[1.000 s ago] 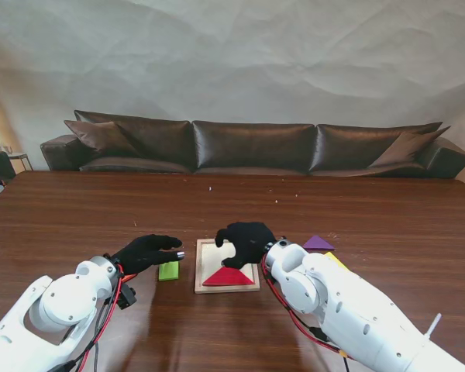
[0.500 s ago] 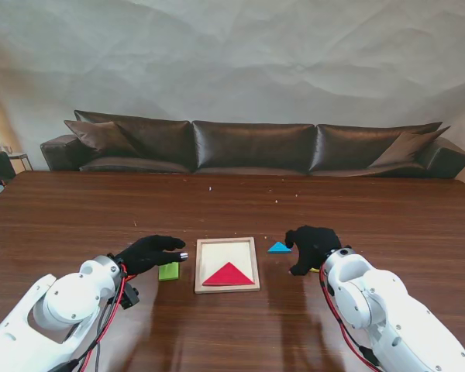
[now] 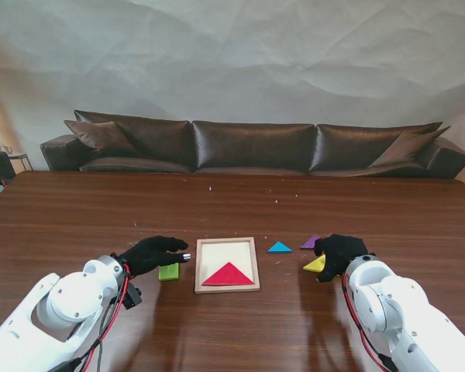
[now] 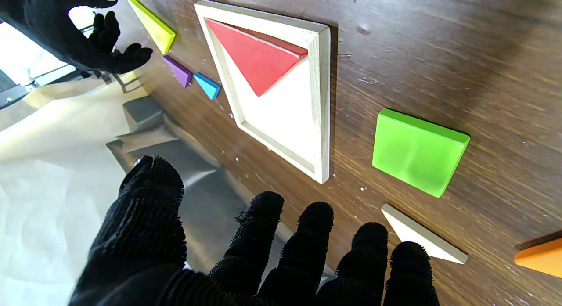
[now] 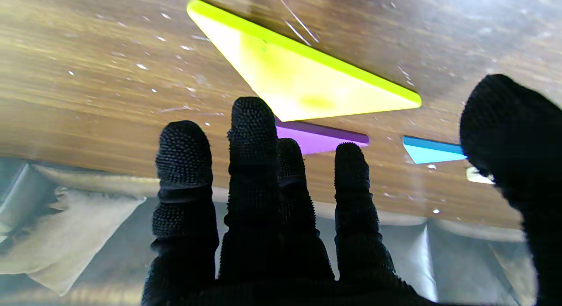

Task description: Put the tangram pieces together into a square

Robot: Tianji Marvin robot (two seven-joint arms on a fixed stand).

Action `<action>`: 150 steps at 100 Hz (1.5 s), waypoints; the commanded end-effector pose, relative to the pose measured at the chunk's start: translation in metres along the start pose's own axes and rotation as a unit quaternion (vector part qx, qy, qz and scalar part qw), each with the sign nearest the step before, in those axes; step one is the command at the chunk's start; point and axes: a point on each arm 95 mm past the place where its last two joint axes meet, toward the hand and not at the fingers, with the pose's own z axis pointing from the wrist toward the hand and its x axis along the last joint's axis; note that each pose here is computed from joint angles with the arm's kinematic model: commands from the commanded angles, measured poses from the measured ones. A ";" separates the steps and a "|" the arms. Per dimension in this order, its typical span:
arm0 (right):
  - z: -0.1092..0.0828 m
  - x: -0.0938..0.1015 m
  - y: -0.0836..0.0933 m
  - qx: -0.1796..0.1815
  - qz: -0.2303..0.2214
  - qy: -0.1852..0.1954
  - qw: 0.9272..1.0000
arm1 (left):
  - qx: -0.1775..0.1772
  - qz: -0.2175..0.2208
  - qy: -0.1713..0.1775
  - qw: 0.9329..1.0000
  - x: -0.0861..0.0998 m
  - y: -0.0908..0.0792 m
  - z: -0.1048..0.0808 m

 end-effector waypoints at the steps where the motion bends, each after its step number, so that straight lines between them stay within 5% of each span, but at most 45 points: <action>1: 0.001 -0.006 -0.010 0.019 -0.005 -0.010 1.000 | -0.011 -0.002 -0.001 1.000 0.000 0.003 0.000; 52: 0.015 -0.022 -0.023 0.023 0.004 -0.045 0.999 | -0.016 0.004 -0.005 1.000 0.000 0.004 0.001; 150: 0.029 -0.026 -0.032 0.018 0.013 -0.055 0.998 | -0.024 0.004 -0.008 1.000 0.000 0.005 0.003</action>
